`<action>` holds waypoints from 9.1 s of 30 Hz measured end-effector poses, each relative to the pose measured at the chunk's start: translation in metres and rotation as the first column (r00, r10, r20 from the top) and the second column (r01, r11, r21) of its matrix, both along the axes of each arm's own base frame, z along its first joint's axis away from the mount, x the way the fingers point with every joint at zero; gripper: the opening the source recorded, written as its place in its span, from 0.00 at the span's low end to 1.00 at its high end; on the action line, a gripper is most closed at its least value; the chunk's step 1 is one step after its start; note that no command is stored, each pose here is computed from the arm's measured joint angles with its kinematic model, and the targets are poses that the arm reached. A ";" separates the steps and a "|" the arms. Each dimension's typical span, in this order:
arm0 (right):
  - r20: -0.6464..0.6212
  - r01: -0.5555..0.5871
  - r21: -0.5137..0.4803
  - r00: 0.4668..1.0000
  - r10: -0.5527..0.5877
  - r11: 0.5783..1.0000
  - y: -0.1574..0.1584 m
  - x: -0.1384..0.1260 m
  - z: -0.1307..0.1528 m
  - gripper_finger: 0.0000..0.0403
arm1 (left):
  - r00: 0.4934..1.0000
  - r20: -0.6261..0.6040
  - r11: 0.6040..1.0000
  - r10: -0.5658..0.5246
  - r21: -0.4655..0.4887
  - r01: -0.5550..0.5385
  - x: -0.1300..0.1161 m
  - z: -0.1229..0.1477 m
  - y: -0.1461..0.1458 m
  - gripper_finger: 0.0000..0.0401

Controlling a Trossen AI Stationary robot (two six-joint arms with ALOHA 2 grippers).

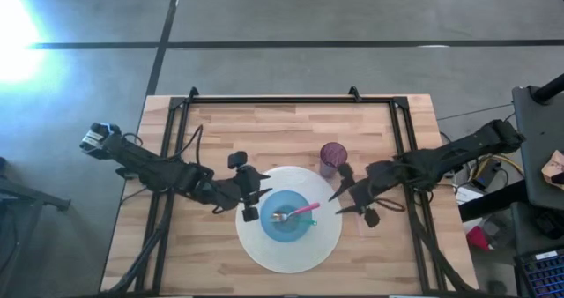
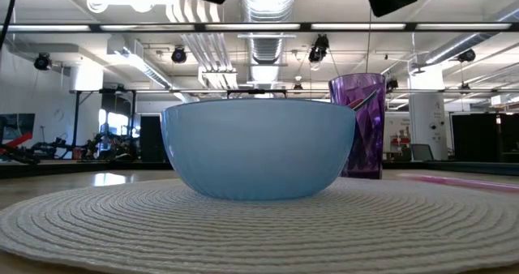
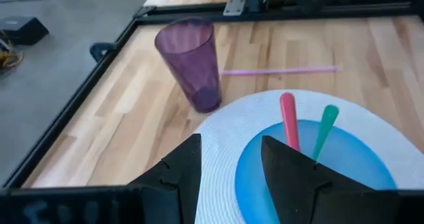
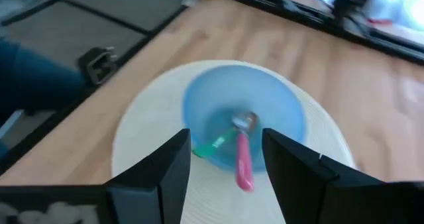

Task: Pick & Place Utensil
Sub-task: Put the purple straw into the purple cup

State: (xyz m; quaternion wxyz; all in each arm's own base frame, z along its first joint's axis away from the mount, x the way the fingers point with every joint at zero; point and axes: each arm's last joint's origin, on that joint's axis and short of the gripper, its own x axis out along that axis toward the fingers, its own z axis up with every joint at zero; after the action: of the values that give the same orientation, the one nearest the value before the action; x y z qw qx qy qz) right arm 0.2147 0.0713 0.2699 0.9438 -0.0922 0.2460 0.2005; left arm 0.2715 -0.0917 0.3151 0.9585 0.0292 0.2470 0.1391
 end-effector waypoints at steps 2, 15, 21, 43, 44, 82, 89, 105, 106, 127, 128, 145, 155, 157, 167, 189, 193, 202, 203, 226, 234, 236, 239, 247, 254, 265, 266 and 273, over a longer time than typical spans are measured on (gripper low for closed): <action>-0.009 0.071 0.024 0.997 -0.071 0.997 -0.003 -0.005 0.004 0.45 | 1.000 -0.014 1.000 -0.001 -0.020 0.000 0.001 -0.001 0.005 0.38; -0.376 0.410 0.249 0.876 -0.303 0.877 -0.005 -0.032 -0.005 0.42 | 0.994 -0.060 0.994 -0.096 -0.062 0.092 -0.002 0.008 0.039 0.38; -0.460 0.469 0.332 0.838 -0.294 0.818 0.007 -0.035 -0.006 0.42 | 0.980 -0.066 0.980 -0.188 -0.081 0.182 -0.010 0.016 0.054 0.38; -0.723 0.680 0.068 0.538 -0.433 0.730 0.054 0.016 0.062 0.37 | 0.922 -0.123 0.930 -0.367 -0.065 0.361 -0.041 0.001 0.079 0.38; -0.733 0.694 0.051 0.515 -0.445 0.719 0.055 0.018 0.063 0.38 | 0.918 -0.120 0.926 -0.378 -0.058 0.374 -0.043 0.002 0.079 0.38; -0.809 0.972 -0.232 -0.204 -0.552 -0.019 0.058 0.004 -0.065 0.38 | 0.912 -0.076 0.915 -0.404 -0.028 0.403 -0.084 -0.009 0.081 0.38; -0.819 0.974 -0.218 -0.216 -0.532 -0.059 0.057 0.003 -0.083 0.36 | 0.911 -0.085 0.915 -0.404 -0.032 0.402 -0.084 -0.010 0.081 0.38; -0.779 0.941 -0.339 -0.289 -0.557 -0.015 0.067 0.018 -0.114 0.36 | 0.911 -0.085 0.915 -0.403 -0.033 0.401 -0.084 -0.010 0.081 0.38; -0.776 0.939 -0.345 -0.294 -0.559 -0.015 0.067 0.018 -0.116 0.36 | 0.912 -0.085 0.915 -0.402 -0.033 0.401 -0.084 -0.010 0.081 0.38; -0.784 0.909 -0.416 -0.365 -0.502 -0.011 0.066 0.014 -0.133 0.26 | 0.912 -0.084 0.915 -0.402 -0.033 0.401 -0.084 -0.010 0.081 0.38; -0.785 0.910 -0.415 -0.364 -0.501 -0.010 0.067 0.014 -0.133 0.25 | 0.912 -0.084 0.916 -0.402 -0.033 0.401 -0.084 -0.010 0.081 0.38; -0.794 0.910 -0.414 -0.361 -0.489 0.000 0.067 0.014 -0.134 0.03 | 0.912 -0.085 0.916 -0.402 -0.034 0.401 -0.084 -0.010 0.081 0.38; -0.807 0.900 -0.426 -0.334 -0.487 0.089 0.068 0.013 -0.133 0.02 | 0.911 -0.087 0.916 -0.402 -0.034 0.401 -0.084 -0.010 0.081 0.38; -0.809 0.899 -0.426 -0.328 -0.488 0.102 0.068 0.013 -0.133 0.02 | 0.911 -0.086 0.916 -0.402 -0.034 0.401 -0.084 -0.010 0.081 0.38; -0.802 0.888 -0.440 -0.322 -0.503 0.134 0.067 0.010 -0.131 0.02 | 0.911 -0.088 0.916 -0.402 -0.034 0.401 -0.084 -0.010 0.081 0.38; -0.781 0.890 -0.453 -0.372 -0.502 0.047 0.053 -0.034 -0.070 0.02 | 0.909 -0.106 0.915 -0.402 -0.042 0.400 -0.085 -0.012 0.081 0.38; -0.772 0.889 -0.457 -0.384 -0.507 0.023 0.047 -0.045 -0.058 0.02 | 0.910 -0.106 0.916 -0.402 -0.043 0.399 -0.085 -0.012 0.081 0.38; -0.769 0.904 -0.427 -0.371 -0.521 -0.013 0.033 -0.064 -0.037 0.02 | 0.910 -0.103 0.916 -0.401 -0.044 0.398 -0.085 -0.012 0.081 0.38; -0.768 0.910 -0.414 -0.358 -0.531 -0.016 0.031 -0.065 -0.035 0.02 | 0.910 -0.104 0.916 -0.401 -0.044 0.398 -0.085 -0.012 0.081 0.38; -0.568 0.999 0.031 0.051 -0.821 0.040 -0.003 -0.086 0.002 0.02 | 0.903 0.201 0.925 -0.380 0.083 0.371 -0.071 0.017 0.081 0.38; -0.412 0.984 0.115 0.175 -0.894 0.139 -0.012 -0.092 0.013 0.02 | 0.886 0.285 0.930 -0.367 0.115 0.348 -0.065 0.024 0.082 0.38; -0.351 0.977 0.137 0.203 -0.914 0.164 -0.014 -0.093 0.018 0.02 | 0.886 0.296 0.934 -0.357 0.119 0.337 -0.063 0.025 0.084 0.38; -0.250 0.965 0.170 0.238 -0.939 0.199 -0.017 -0.095 0.026 0.02 | 0.888 0.309 0.940 -0.340 0.125 0.317 -0.063 0.027 0.087 0.38; -0.019 0.938 0.204 0.291 -0.957 0.281 -0.020 -0.093 0.043 0.02 | 0.901 0.353 0.966 -0.252 0.144 0.213 -0.057 0.029 0.098 0.38; 0.086 0.930 0.170 0.316 -0.945 0.327 -0.020 -0.086 0.048 0.02 | 0.896 0.393 0.975 -0.207 0.159 0.156 -0.043 0.028 0.111 0.38; 0.187 0.920 0.070 0.367 -0.911 0.385 -0.022 -0.071 0.056 0.02 | 0.876 0.442 0.977 -0.194 0.171 0.130 -0.023 0.029 0.128 0.46; 0.189 0.922 0.063 0.365 -0.911 0.382 -0.023 -0.071 0.056 0.02 | 0.877 0.441 0.977 -0.192 0.171 0.128 -0.020 0.030 0.129 0.49; 0.212 0.927 0.003 0.365 -0.907 0.374 -0.027 -0.069 0.055 0.02 | 0.881 0.437 0.978 -0.183 0.170 0.119 0.004 0.039 0.135 0.58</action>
State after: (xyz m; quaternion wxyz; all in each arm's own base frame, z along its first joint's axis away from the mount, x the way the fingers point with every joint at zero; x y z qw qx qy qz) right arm 0.1459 0.0441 0.3248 0.9059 -0.0121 0.1816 -0.3824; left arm 0.2752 0.0436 0.3541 0.9932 0.0817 0.0052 0.0833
